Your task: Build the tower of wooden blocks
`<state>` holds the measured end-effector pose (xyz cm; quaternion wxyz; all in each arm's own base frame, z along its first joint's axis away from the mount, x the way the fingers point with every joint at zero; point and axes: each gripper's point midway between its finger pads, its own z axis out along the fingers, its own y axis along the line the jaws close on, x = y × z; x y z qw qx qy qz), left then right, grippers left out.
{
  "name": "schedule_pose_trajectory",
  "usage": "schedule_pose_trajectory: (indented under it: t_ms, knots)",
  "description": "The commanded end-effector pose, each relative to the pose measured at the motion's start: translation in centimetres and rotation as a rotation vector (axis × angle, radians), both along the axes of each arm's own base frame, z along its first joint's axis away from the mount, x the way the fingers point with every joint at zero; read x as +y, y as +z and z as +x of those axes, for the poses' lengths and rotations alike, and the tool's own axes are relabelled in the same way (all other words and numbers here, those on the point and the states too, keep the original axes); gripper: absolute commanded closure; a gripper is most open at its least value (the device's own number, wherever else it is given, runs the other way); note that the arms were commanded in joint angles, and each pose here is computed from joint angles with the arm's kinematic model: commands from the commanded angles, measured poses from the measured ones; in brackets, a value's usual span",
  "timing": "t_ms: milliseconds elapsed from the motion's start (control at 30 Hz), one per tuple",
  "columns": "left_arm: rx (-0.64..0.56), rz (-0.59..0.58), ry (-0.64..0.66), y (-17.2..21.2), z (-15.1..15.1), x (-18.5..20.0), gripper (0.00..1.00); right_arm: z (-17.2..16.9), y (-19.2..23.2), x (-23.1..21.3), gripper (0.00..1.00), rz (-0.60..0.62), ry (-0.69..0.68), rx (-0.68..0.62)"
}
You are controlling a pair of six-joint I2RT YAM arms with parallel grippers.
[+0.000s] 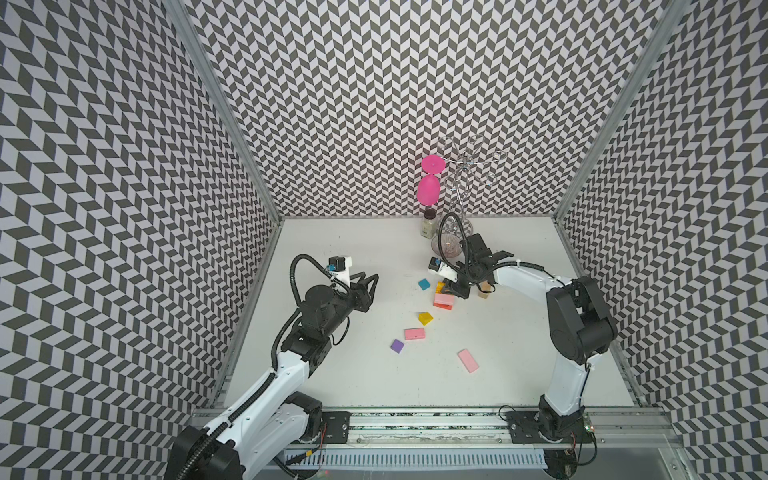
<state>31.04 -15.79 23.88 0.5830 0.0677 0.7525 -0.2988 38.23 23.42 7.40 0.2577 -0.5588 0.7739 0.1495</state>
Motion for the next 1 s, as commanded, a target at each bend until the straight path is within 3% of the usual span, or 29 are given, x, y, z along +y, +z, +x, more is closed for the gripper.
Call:
schedule_pose_trajectory:
  t_ms: [0, 367, 667, 733, 833, 967]
  knots:
    - [-0.042, -0.023, -0.009, 1.3, -0.2, 0.0, 0.53, 0.6, 0.6, 0.5, 0.66, 0.028, 0.011, -0.007]
    - [-0.041, -0.022, -0.009, 1.3, -0.2, 0.0, 0.53, 0.8, 0.6, 0.6, 0.65, 0.029, 0.014, -0.004]
    - [-0.032, -0.027, -0.021, 1.0, 0.0, -0.3, 0.53, 2.3, 9.0, 1.1, 0.68, 0.172, -0.073, -0.213]
    - [-0.030, -0.030, -0.032, 0.9, 0.1, -0.6, 0.53, 4.1, 11.4, 0.0, 0.65, 0.204, -0.237, -0.282]
    - [-0.011, -0.025, -0.048, 0.3, 0.5, -1.2, 0.53, 5.0, 12.3, -1.3, 0.65, 0.246, -0.410, -0.286]
    - [0.026, -0.028, -0.065, -1.4, 0.9, -2.3, 0.53, 6.5, 8.6, -3.7, 0.69, 0.192, -0.623, -0.246]
